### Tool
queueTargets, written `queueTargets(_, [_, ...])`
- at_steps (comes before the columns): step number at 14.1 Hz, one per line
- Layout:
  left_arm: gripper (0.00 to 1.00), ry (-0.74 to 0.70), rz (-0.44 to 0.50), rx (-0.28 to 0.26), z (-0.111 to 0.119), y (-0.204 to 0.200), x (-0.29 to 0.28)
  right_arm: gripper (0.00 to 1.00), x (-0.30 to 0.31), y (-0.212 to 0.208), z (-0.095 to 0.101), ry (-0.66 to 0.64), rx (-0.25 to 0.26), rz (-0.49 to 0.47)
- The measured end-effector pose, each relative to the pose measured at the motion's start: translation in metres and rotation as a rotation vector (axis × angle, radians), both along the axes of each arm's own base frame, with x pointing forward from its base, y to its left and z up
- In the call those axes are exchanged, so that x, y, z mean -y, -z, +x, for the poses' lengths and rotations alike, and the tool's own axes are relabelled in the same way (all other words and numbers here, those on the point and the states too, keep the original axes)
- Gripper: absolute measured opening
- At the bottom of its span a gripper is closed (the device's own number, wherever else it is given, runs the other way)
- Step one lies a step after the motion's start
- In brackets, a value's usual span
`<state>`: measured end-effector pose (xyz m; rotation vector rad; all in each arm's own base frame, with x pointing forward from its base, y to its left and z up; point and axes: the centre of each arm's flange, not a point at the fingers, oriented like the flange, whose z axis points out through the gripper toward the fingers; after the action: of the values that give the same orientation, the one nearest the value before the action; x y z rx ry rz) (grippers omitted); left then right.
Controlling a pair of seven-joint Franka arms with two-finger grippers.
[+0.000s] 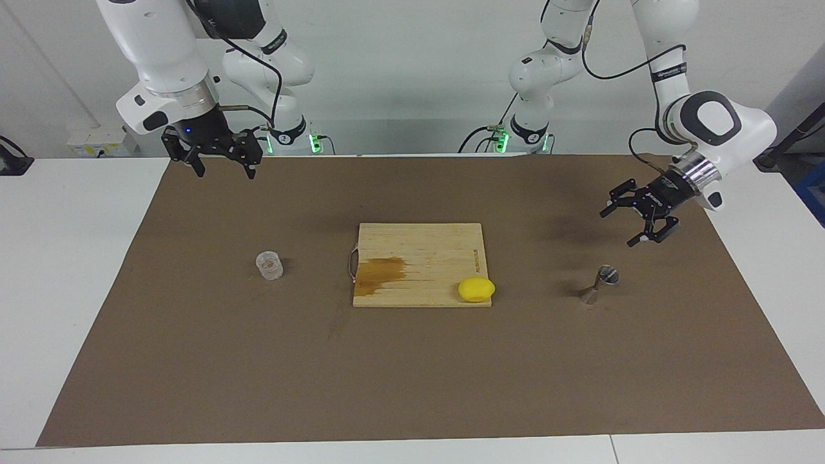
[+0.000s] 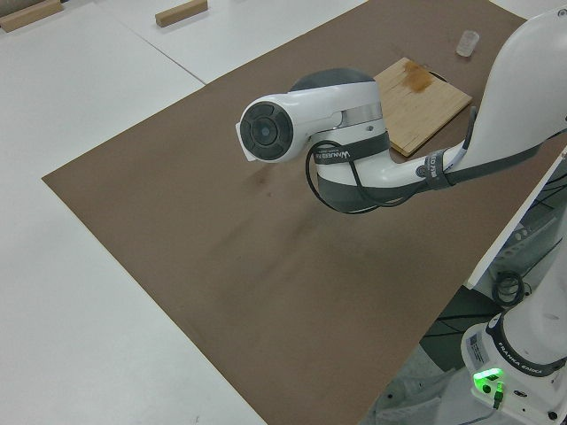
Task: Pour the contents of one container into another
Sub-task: 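Reach the left gripper to the small dark cup and grasp it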
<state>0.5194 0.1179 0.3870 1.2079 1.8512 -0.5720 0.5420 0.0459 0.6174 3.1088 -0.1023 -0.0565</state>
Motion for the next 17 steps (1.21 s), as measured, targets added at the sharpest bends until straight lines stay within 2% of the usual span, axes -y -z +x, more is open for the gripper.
queueTargets(2, [1.00, -0.167, -0.070, -0.033, -0.002, 0.012, -0.007, 1.00, 0.000, 0.000, 0.000, 0.000, 0.000, 0.000])
queueTargets(4, [1.00, -0.255, -0.113, -0.062, -0.001, 0.026, -0.006, 1.00, 0.000, 0.000, 0.000, 0.000, 0.000, 0.000])
queueTargets(11, [1.00, -0.385, -0.181, -0.104, 0.014, 0.059, 0.045, 1.00, 0.000, 0.000, 0.000, 0.000, -0.002, 0.000])
queueTargets(14, [0.96, -0.411, -0.198, -0.095, 0.015, 0.070, 0.045, 1.00, 0.000, 0.002, -0.003, 0.000, -0.028, -0.002])
queueTargets(15, [0.96, -0.419, -0.205, -0.077, 0.015, 0.072, 0.045, 0.93, 0.000, 0.002, -0.003, 0.000, -0.028, -0.002])
queueTargets(17, [0.94, -0.422, -0.208, -0.053, 0.015, 0.076, 0.045, 0.92, -0.001, 0.002, -0.003, -0.003, -0.024, -0.002])
